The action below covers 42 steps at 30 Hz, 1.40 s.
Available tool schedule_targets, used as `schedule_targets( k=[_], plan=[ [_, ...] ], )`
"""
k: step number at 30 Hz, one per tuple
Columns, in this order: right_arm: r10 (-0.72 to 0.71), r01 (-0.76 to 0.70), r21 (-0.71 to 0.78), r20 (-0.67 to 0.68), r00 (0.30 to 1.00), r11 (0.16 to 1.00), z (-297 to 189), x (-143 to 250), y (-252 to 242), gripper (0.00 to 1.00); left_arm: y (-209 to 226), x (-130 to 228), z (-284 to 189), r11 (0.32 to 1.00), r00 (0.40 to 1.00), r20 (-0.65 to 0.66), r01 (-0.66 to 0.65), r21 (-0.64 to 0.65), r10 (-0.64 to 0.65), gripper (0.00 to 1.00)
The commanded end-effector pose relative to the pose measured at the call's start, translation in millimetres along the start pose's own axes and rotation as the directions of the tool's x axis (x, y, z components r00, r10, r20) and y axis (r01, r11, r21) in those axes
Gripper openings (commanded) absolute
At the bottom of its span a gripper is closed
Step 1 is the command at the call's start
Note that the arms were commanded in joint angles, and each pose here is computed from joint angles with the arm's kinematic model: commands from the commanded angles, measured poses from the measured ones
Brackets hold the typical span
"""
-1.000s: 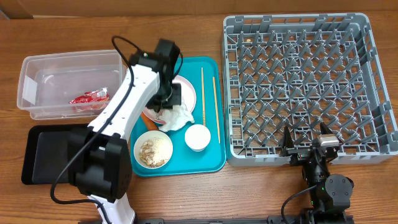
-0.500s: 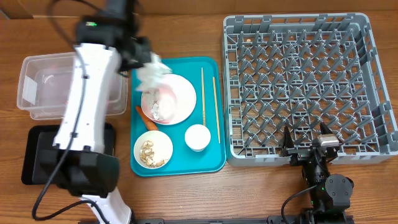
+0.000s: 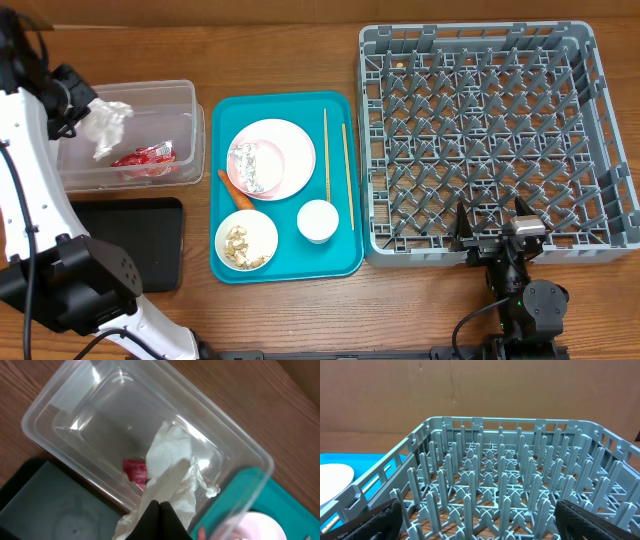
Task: Sort waste into correct bins and load items into the dishwasher
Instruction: 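Carry the tissue left and drop it into the clear bin, then return the left gripper to the plate above the grey tissue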
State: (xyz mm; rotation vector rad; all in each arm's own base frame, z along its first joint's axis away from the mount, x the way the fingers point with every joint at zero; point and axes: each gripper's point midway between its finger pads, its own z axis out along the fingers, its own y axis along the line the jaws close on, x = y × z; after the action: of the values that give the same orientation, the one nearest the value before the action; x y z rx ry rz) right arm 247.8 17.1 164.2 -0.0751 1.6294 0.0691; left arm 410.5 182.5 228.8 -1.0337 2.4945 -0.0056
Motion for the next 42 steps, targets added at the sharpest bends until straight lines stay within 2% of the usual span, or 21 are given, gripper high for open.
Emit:
schedule_targets(
  k=[1,6,13,15,17,18,19,20,21,26,31,37,39,42],
  plan=[
    [-0.011,0.011,0.002,-0.003,1.000,1.000,0,3,0,1.00,17,2,25,0.999,0.999,-0.005,0.037,-0.027,-0.037,0.04],
    [-0.011,0.011,0.002,-0.003,1.000,1.000,0,3,0,1.00,33,-8,49,0.996,0.996,0.051,0.076,-0.056,-0.073,0.04],
    [-0.011,0.011,0.002,-0.003,1.000,1.000,0,3,0,1.00,45,-27,51,0.988,0.985,0.149,0.101,-0.119,-0.082,0.06],
    [-0.011,0.011,0.002,-0.003,1.000,1.000,0,3,0,1.00,45,-32,50,0.987,0.982,0.171,0.103,-0.120,-0.082,0.18],
    [-0.011,0.011,0.002,-0.003,1.000,1.000,0,3,0,1.00,44,-36,50,0.988,0.979,0.186,0.104,-0.112,-0.082,0.46],
    [-0.011,0.011,0.002,-0.003,1.000,1.000,0,3,0,1.00,43,-38,49,0.988,0.978,0.192,0.105,-0.110,-0.082,0.69],
    [-0.011,0.011,0.002,-0.003,1.000,1.000,0,3,0,1.00,43,-39,49,0.989,0.977,0.198,0.105,-0.107,-0.082,0.85],
    [-0.011,0.011,0.002,-0.003,1.000,1.000,0,3,0,1.00,43,-39,49,0.989,0.977,0.198,0.104,-0.107,-0.081,0.95],
    [-0.011,0.011,0.002,-0.003,1.000,1.000,0,3,0,1.00,43,-39,49,0.989,0.977,0.199,0.104,-0.107,-0.081,0.98],
    [-0.011,0.011,0.002,-0.003,1.000,1.000,0,3,0,1.00,39,-41,36,0.991,0.975,0.205,0.102,-0.090,-0.082,1.00],
    [-0.010,0.010,0.002,-0.003,1.000,1.000,0,3,0,1.00,12,-27,6,0.997,0.985,0.158,0.066,0.041,-0.071,1.00],
    [-0.011,0.011,0.002,-0.003,1.000,1.000,0,3,0,1.00,-33,26,-39,0.967,1.000,0.011,-0.011,0.255,0.009,1.00],
    [-0.011,0.011,0.002,-0.003,1.000,1.000,0,3,0,1.00,-52,51,-49,0.946,0.994,-0.047,-0.076,0.314,0.095,1.00],
    [-0.011,0.011,0.002,-0.003,1.000,1.000,0,3,0,1.00,-63,80,-50,0.934,0.975,-0.115,-0.146,0.326,0.192,1.00]
  ],
)
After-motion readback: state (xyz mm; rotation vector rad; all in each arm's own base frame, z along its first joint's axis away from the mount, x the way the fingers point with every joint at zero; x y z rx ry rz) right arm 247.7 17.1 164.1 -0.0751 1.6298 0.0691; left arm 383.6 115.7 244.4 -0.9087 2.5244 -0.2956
